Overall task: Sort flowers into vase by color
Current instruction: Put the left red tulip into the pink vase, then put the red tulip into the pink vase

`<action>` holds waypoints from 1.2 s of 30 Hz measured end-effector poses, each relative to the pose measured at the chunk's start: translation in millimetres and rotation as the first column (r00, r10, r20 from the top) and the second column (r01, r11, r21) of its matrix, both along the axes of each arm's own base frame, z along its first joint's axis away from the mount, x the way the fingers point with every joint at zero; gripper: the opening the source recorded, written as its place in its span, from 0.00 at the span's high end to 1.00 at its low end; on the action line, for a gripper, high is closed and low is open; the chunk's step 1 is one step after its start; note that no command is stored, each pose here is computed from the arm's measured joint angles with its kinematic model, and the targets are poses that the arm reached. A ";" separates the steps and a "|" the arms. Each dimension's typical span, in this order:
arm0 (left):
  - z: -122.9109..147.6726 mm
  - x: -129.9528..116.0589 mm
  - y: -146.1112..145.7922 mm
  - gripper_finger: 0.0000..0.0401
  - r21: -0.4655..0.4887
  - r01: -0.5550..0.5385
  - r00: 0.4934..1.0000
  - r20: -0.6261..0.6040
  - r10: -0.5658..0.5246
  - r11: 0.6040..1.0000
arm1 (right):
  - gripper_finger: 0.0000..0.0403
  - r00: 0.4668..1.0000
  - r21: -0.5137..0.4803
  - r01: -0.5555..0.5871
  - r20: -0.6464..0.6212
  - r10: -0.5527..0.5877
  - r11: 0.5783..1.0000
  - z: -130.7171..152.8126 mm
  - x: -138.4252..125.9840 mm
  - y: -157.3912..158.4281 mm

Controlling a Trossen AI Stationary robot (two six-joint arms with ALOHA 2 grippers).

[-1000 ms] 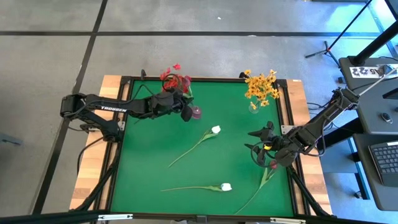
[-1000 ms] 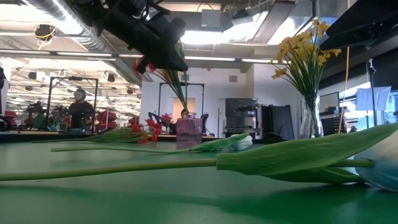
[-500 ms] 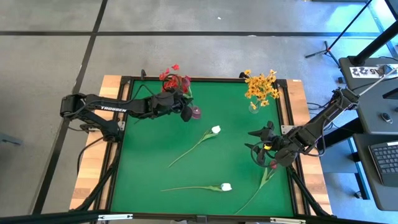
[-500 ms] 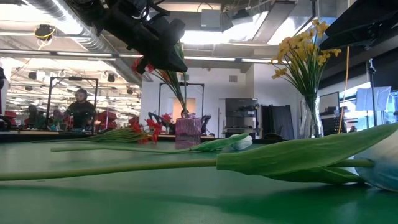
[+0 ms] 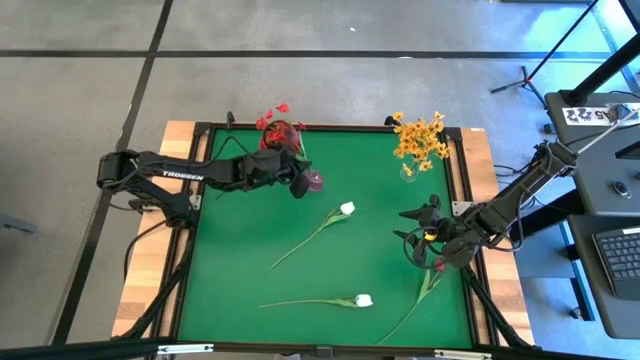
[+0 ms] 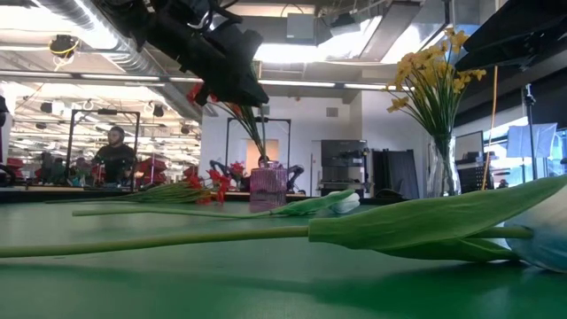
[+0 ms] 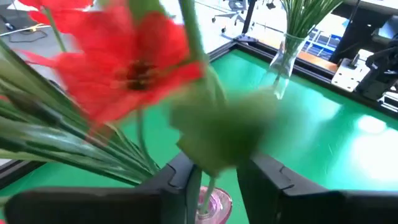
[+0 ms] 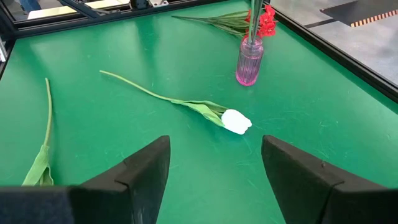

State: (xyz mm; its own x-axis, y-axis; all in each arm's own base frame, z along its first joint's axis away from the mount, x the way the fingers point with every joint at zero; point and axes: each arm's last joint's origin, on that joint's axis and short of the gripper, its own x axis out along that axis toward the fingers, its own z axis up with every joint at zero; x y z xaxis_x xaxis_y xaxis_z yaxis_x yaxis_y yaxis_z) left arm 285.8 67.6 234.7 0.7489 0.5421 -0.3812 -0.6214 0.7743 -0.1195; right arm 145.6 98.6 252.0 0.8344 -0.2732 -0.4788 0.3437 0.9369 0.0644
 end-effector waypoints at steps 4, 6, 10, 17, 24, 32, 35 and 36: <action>-1.1 0.3 -3.8 0.71 -0.002 0.013 1.000 -0.014 -0.013 1.000 | 0.37 1.000 0.000 0.000 0.000 0.000 1.000 0.0 0.0 0.0; -1.3 0.7 -5.9 0.69 0.000 0.022 1.000 -0.017 -0.022 1.000 | 0.37 1.000 -0.001 0.000 0.000 0.000 1.000 0.0 0.0 0.0; -2.6 0.7 -9.5 0.65 0.008 0.040 0.998 -0.041 -0.040 0.999 | 0.37 1.000 0.000 0.000 0.000 0.000 1.000 0.0 0.0 0.0; -6.3 -1.2 -16.6 0.61 -0.003 0.063 0.994 -0.094 -0.063 0.998 | 0.37 1.000 0.001 -0.001 -0.001 0.001 1.000 -0.1 0.0 0.0; -0.6 -3.0 -26.8 0.60 -0.016 0.055 0.977 -0.203 -0.057 0.998 | 0.37 1.000 0.001 -0.002 -0.002 0.002 1.000 -0.1 0.0 0.0; 24.5 -1.7 -49.9 0.60 0.012 0.051 0.948 -0.314 -0.045 0.999 | 0.37 1.000 0.001 -0.002 -0.002 0.002 1.000 -0.1 0.0 0.0; 32.4 -3.4 -60.6 0.60 0.029 0.054 0.935 -0.353 -0.040 0.998 | 0.37 1.000 0.001 -0.002 -0.002 0.002 1.000 -0.1 0.0 0.0; 35.7 -4.0 -64.0 0.60 0.037 0.051 0.932 -0.362 -0.034 0.998 | 0.37 1.000 0.001 -0.002 -0.002 0.002 1.000 -0.1 0.0 0.1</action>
State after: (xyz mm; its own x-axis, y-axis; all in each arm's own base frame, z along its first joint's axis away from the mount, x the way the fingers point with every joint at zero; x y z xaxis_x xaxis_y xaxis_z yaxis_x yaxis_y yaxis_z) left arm 281.8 3.6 270.4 0.5880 0.5355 -0.6062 -0.5826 0.8003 0.1418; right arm 145.6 98.6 251.9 0.8339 -0.2705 -0.4810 0.3417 0.9376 0.0650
